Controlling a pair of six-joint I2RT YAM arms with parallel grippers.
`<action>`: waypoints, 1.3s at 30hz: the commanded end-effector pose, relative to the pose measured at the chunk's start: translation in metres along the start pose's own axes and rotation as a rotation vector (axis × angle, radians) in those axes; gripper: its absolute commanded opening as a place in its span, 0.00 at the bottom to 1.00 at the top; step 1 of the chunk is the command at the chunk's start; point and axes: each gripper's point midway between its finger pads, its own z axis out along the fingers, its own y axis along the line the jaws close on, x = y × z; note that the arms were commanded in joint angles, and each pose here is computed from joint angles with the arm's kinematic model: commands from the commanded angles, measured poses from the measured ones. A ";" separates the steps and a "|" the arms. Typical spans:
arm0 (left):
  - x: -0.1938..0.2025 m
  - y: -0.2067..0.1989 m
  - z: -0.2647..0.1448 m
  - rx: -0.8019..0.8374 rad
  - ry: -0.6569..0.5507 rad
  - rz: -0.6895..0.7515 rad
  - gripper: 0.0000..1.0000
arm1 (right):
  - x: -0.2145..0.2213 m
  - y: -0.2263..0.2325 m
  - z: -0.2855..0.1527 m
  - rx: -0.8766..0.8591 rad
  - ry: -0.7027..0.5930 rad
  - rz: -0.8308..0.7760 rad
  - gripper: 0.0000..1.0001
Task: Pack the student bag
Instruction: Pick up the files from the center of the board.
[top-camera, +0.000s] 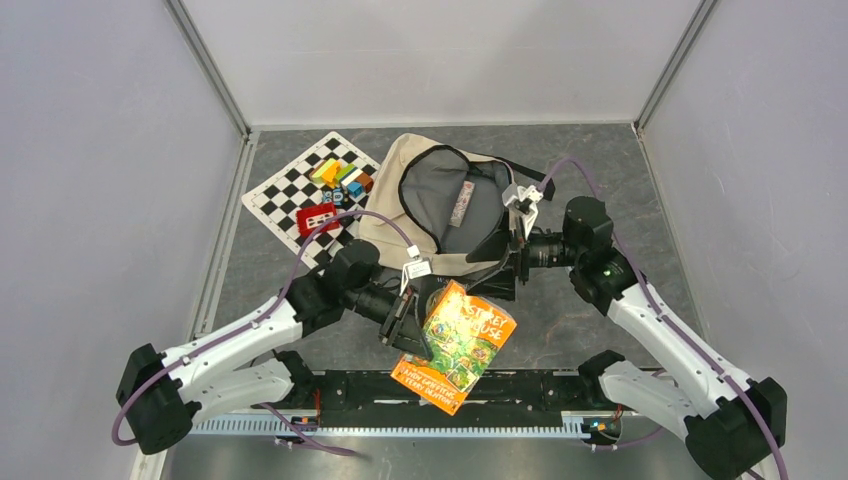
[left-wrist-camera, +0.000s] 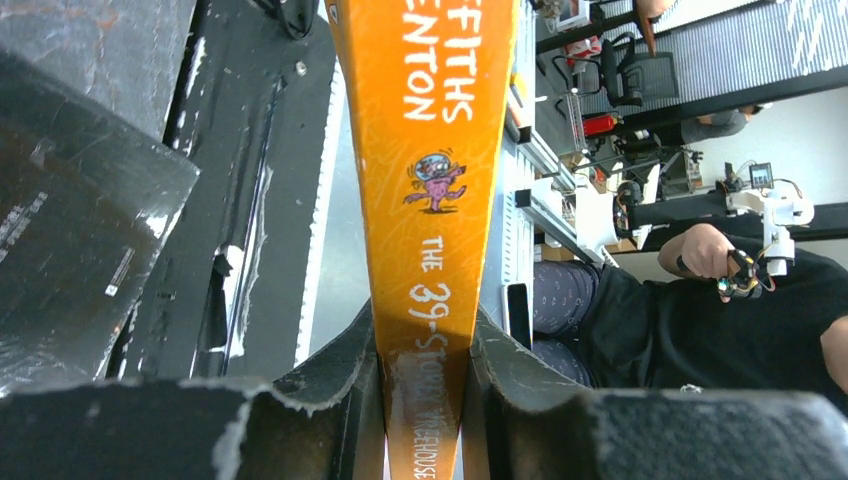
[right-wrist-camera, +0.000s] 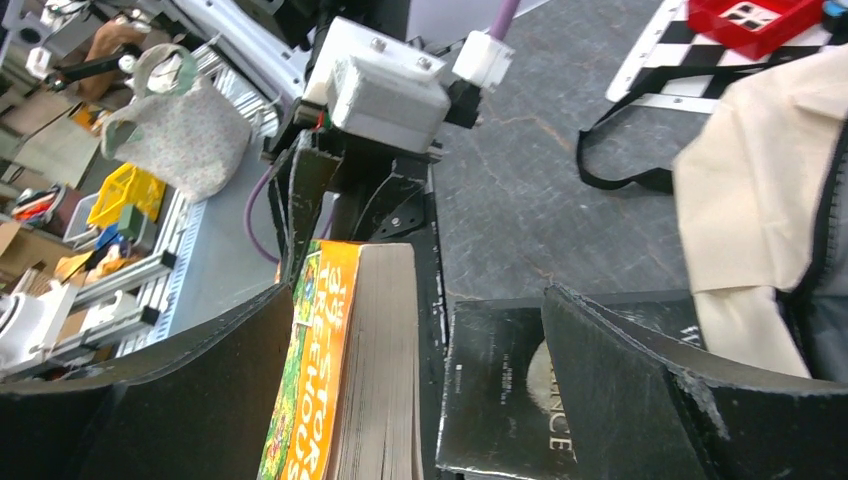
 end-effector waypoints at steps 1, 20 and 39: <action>-0.026 -0.040 -0.006 0.131 -0.031 0.138 0.02 | 0.006 0.015 0.007 -0.080 0.026 -0.021 0.98; -0.035 -0.035 -0.008 0.062 -0.006 0.221 0.02 | 0.055 0.036 0.012 -0.158 0.149 0.100 0.62; -0.096 0.027 -0.046 -0.438 -0.395 0.159 0.92 | 0.035 -0.031 0.014 0.229 0.084 0.193 0.00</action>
